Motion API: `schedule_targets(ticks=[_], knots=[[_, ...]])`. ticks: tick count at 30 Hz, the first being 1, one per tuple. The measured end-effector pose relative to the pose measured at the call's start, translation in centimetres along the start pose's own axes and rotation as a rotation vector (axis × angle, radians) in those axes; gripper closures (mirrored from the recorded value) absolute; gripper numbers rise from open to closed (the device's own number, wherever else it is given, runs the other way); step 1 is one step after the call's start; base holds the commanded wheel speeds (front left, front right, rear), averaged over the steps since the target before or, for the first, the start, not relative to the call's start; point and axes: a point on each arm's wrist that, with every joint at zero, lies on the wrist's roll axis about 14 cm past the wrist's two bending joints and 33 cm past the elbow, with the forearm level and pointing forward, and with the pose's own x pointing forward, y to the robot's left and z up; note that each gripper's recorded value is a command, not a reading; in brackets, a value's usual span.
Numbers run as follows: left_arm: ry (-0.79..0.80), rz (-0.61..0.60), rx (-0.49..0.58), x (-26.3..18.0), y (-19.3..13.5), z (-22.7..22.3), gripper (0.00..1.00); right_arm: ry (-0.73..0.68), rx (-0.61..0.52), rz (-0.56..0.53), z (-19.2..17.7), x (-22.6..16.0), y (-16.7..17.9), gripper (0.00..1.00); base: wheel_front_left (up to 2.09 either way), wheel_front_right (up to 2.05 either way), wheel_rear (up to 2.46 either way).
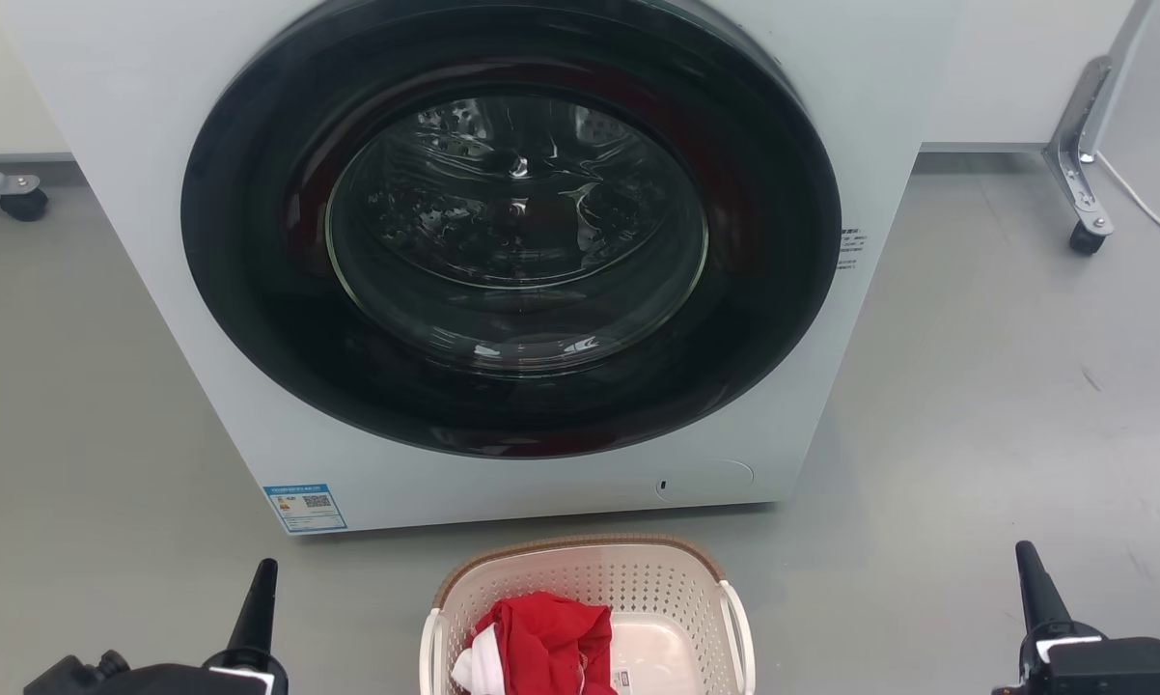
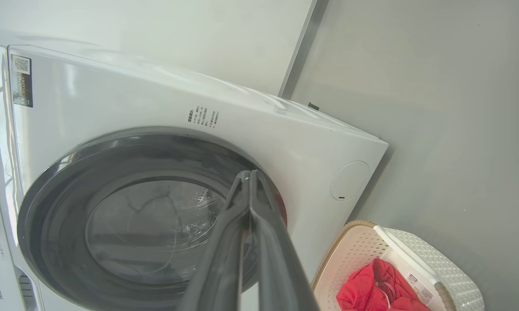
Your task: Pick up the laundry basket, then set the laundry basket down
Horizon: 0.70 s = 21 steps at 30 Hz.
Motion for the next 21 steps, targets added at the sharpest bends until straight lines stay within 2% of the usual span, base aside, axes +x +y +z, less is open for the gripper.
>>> schedule_targets(ticks=[21], knots=[[-0.030,-0.084,-0.289,1.1,-1.7,1.4,1.00,-0.024,0.309,0.078,1.4,0.6,1.2,1.00,0.00,0.00,0.00]])
